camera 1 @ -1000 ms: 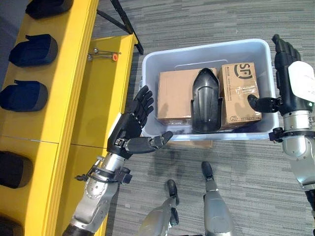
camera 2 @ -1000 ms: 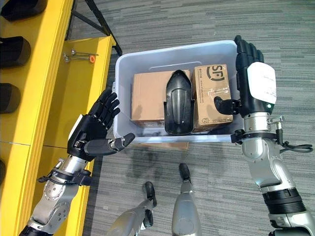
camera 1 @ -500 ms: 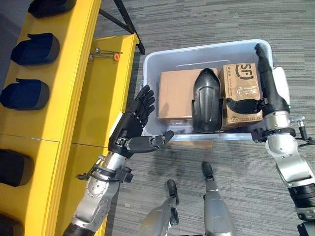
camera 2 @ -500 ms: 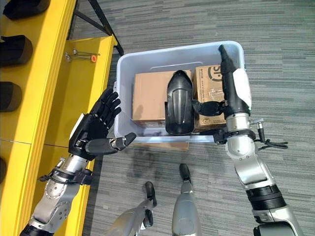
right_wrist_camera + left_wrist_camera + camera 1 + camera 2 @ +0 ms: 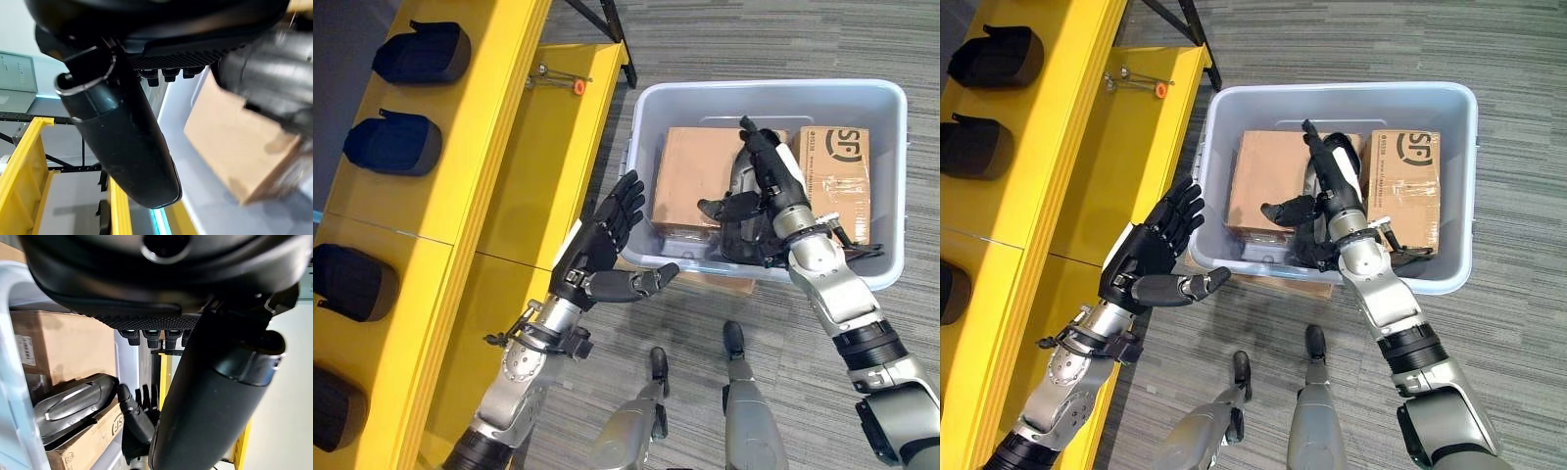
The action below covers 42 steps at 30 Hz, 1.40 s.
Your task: Move parts from the plastic box to the shelf.
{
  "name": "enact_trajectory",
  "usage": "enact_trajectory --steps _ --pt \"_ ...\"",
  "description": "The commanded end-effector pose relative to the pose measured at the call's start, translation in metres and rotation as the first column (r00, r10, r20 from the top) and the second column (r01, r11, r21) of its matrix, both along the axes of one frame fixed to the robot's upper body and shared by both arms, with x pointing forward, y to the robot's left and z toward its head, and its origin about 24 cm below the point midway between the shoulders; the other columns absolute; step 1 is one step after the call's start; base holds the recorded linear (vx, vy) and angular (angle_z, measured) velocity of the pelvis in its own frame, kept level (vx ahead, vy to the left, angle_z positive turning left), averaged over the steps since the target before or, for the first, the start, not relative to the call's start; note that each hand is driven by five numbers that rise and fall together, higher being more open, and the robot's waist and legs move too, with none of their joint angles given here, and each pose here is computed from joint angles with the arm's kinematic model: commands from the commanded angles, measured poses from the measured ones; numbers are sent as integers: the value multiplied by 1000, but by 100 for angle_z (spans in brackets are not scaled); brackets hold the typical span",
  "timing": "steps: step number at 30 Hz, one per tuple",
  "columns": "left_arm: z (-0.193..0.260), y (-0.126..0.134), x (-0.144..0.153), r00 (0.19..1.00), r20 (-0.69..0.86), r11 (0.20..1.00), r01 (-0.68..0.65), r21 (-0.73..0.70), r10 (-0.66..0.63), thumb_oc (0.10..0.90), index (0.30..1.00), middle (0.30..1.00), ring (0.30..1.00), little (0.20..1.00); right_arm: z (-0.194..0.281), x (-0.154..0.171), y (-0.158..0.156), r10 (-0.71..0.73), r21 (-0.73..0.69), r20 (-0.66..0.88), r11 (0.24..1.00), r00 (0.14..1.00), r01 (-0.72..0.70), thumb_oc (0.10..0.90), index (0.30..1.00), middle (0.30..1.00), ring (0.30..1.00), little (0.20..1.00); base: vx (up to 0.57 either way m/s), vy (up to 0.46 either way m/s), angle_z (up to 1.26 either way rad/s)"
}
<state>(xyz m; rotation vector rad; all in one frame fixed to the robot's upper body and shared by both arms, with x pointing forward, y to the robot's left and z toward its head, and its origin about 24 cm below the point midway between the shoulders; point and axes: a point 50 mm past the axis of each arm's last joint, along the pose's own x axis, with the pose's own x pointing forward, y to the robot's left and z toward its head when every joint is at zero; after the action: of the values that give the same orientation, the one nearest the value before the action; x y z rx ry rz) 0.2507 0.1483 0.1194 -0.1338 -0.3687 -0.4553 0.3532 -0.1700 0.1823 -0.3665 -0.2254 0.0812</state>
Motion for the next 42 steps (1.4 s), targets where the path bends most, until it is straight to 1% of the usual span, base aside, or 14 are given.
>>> enact_trajectory --steps 1,6,10,13,17,20,24,26,29,32,36,38,40,42 --pt "33 -8 -12 979 197 996 61 -61 -48 900 1000 1000 1000 1000 57 0 36 142 97 185 982 972 -162 900 1000 1000 1000 1000 -17 4 5" --pt "33 -9 -11 979 198 996 65 -63 -52 900 1000 1000 1000 1000 52 8 44 144 240 127 956 981 -171 900 1000 1000 1000 1000 -15 4 2" --pt "32 -9 -12 979 195 996 71 -61 -58 900 1000 1000 1000 1000 48 12 47 140 307 94 938 986 -163 900 1000 1000 1000 1000 -17 13 10" --pt "31 -10 -12 979 190 994 81 -68 -67 900 1000 1000 1000 1000 47 19 47 154 407 57 899 986 -164 900 1000 1000 1000 1000 -18 11 7" --pt "30 -12 -14 978 186 993 104 -61 -91 900 1000 1000 1000 1000 49 25 45 166 500 38 851 985 -162 900 1000 1000 1000 1000 -18 9 3" --pt "29 -13 -15 978 181 991 115 -66 -102 900 1000 1000 1000 1000 51 29 42 168 524 29 837 985 -158 900 1000 1000 1000 1000 -31 11 7" --pt "27 -15 -17 977 176 989 135 -59 -123 900 1000 1000 1000 1000 52 36 43 197 582 -1 797 980 -159 900 1000 1000 1000 1000 -17 8 13" --pt "27 -15 -18 977 174 989 138 -60 -126 900 1000 1000 1000 1000 52 38 42 196 588 -5 794 981 -156 900 1000 1000 1000 1000 1 2 9" --pt "26 -14 -20 976 172 988 144 -57 -132 900 1000 1000 1000 1000 51 40 42 230 621 -16 765 973 -171 900 1000 1000 1000 1000 6 10 10" --pt "24 -12 -21 977 164 987 148 -64 -136 900 1000 1000 1000 1000 53 42 48 289 662 -19 721 957 -205 900 1000 1000 1000 1000 9 11 11" --pt "20 -12 -24 977 157 986 156 -61 -145 900 1000 1000 1000 1000 55 42 56 354 686 -22 686 935 -243 900 1000 1000 1000 1000 16 12 5" --pt "19 -11 -25 977 154 985 160 -63 -148 900 1000 1000 1000 1000 55 42 58 373 689 -31 680 927 -250 900 1000 1000 1000 1000 27 20 11" --pt "17 -10 -27 977 146 984 168 -67 -156 900 1000 1000 1000 1000 57 42 65 379 674 -43 694 925 -253 900 1000 1000 1000 1000 41 39 11" --pt "16 -9 -28 977 141 983 173 -66 -162 900 1000 1000 1000 1000 57 42 69 387 692 -51 678 921 -247 900 1000 1000 1000 1000 34 21 4"
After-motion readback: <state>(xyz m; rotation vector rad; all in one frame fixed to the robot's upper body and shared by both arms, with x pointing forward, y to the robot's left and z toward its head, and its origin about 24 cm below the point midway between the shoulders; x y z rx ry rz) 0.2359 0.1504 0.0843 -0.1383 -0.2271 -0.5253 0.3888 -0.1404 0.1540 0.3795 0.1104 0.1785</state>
